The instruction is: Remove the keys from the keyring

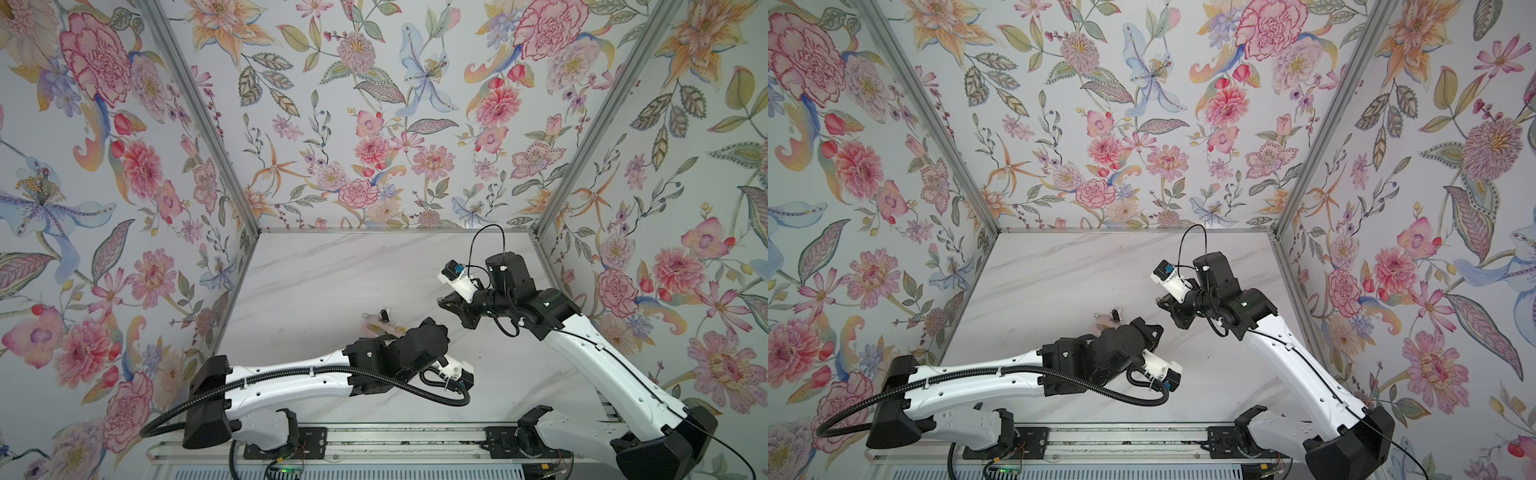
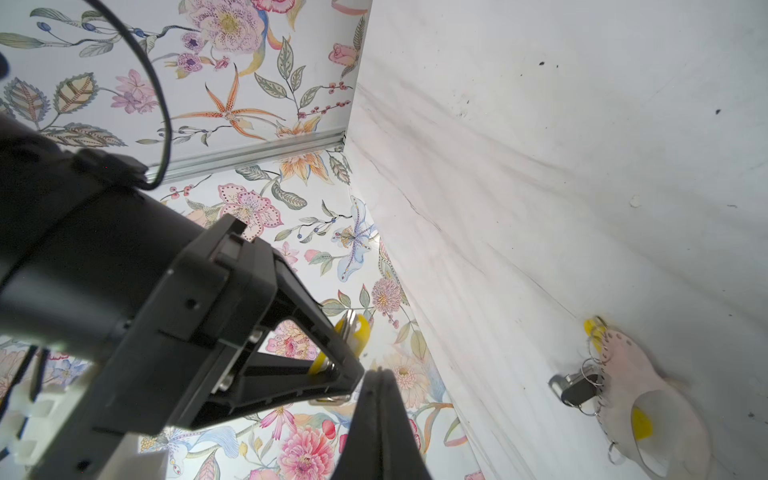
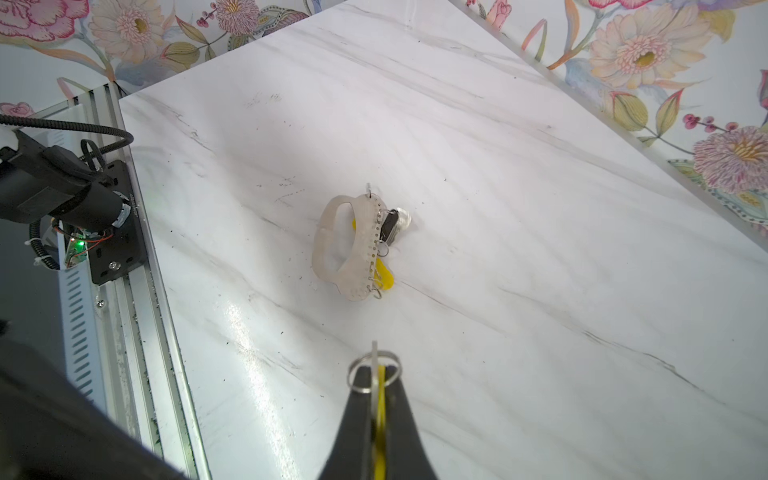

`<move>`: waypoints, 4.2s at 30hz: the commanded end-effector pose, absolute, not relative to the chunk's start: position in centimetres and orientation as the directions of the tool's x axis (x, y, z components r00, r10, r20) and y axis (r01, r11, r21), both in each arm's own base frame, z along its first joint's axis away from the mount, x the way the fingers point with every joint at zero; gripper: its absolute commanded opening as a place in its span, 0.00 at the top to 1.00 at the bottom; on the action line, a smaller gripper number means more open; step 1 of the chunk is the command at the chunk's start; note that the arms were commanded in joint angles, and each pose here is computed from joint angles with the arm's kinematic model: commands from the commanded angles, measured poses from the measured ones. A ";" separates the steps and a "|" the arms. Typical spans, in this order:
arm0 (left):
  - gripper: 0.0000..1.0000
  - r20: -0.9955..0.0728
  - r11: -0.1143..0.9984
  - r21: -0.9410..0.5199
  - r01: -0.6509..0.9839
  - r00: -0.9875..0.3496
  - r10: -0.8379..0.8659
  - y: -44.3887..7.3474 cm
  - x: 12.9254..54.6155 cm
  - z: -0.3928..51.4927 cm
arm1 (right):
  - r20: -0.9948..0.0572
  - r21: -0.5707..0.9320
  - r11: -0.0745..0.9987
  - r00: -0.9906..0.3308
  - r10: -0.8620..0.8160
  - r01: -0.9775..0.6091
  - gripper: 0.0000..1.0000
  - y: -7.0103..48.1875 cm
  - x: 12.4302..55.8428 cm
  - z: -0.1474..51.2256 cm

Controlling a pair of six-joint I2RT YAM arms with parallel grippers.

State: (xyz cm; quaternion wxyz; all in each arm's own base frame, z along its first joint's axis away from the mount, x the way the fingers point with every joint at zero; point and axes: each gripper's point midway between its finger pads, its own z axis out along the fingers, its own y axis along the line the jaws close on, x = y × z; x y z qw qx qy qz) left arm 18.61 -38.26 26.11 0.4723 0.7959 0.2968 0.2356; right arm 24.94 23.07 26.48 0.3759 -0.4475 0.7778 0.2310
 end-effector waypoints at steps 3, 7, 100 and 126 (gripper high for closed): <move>1.00 -0.031 -0.232 0.922 0.310 0.656 0.754 -37.0 20.1 28.2 | -0.821 0.007 0.515 -0.299 -0.485 -0.857 1.00 22.7 25.3 27.9; 1.00 -0.148 -0.122 0.915 0.385 0.601 0.786 -35.3 20.6 29.2 | -0.806 0.015 0.573 -0.349 -0.478 -0.820 1.00 21.3 26.3 26.7; 0.12 -0.730 0.920 -0.345 0.185 -0.669 -0.140 -12.4 25.9 11.7 | -0.424 0.215 0.520 -0.558 -0.713 -0.827 0.56 38.4 28.7 2.1; 0.40 -0.495 0.862 -0.493 0.118 -0.853 -0.167 -16.7 27.4 3.9 | -0.470 0.514 0.543 -0.748 -0.469 -0.664 0.46 38.9 28.1 4.7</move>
